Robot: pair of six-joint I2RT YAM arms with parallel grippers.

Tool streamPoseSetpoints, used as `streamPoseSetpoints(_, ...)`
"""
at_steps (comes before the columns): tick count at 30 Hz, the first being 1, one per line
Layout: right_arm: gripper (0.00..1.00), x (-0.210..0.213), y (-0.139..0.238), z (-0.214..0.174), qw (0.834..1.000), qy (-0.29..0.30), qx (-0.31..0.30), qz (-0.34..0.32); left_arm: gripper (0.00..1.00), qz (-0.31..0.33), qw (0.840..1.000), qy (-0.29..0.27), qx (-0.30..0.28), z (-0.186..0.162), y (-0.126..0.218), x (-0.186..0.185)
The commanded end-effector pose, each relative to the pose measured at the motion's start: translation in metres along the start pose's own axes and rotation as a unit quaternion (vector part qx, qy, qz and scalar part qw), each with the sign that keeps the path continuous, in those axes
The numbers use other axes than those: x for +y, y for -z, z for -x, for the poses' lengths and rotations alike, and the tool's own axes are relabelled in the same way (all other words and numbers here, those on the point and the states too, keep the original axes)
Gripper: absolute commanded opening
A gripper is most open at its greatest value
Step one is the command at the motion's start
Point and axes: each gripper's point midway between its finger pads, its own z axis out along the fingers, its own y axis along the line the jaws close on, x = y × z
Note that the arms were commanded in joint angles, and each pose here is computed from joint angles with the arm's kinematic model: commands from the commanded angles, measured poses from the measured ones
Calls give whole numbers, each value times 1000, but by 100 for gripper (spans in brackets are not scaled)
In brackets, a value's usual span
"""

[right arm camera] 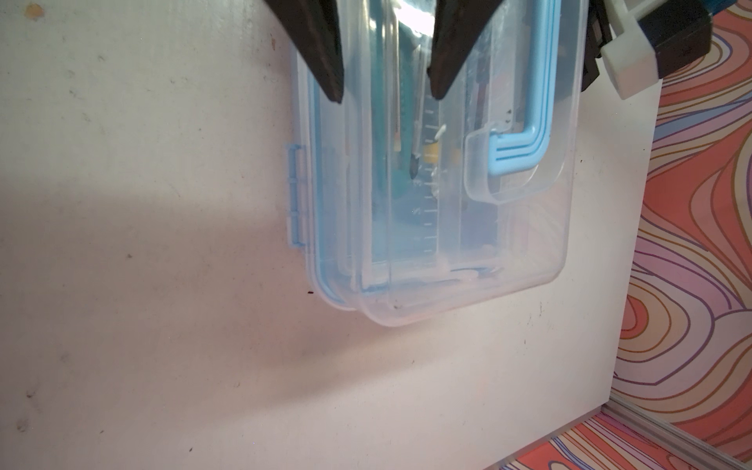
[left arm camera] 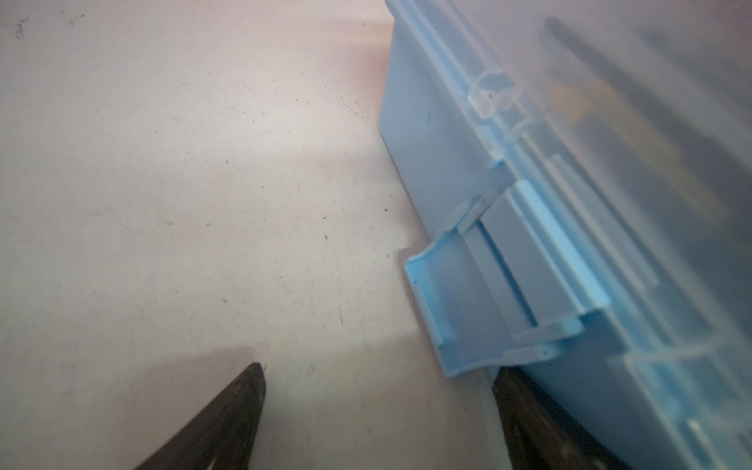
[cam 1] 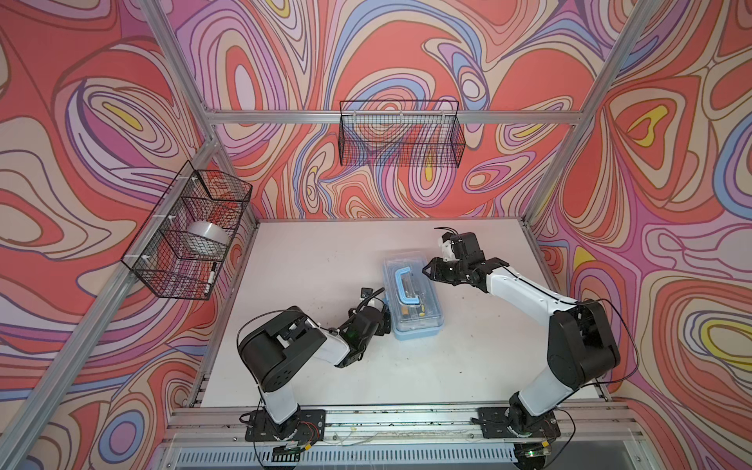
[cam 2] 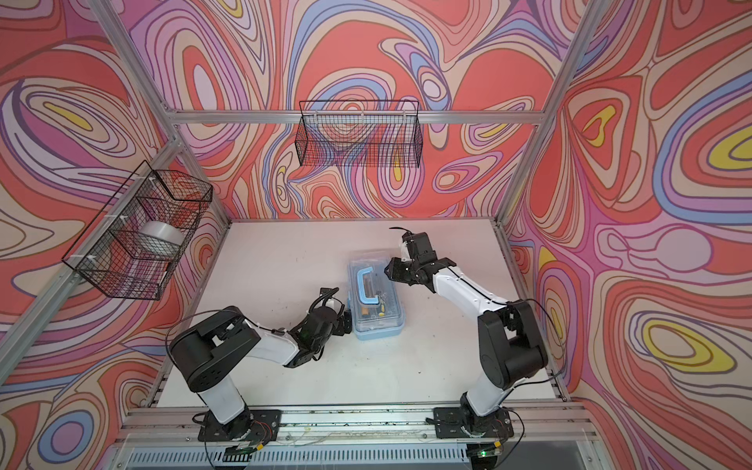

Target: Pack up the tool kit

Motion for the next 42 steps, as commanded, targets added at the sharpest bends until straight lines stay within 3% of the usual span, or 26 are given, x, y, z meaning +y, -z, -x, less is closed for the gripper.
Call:
streamPoseSetpoints(1, 36, -3, -7, -12, 1000, 0, 23, -3, 89, 9, 1000, 8, -12, 9, -4, -2)
streamPoseSetpoints(18, 37, -2, -8, -15, 1000, -2, 24, 4, 88, 32, 998, 18, -52, 40, 7, 15)
streamPoseSetpoints(25, 36, -3, -11, -17, 1000, -4, 28, 7, 87, 34, 998, 24, -45, 33, 12, 27)
streamPoseSetpoints(42, 36, -3, -16, -20, 999, -2, 35, 12, 76, -62, 990, 123, -35, 60, 15, 8)
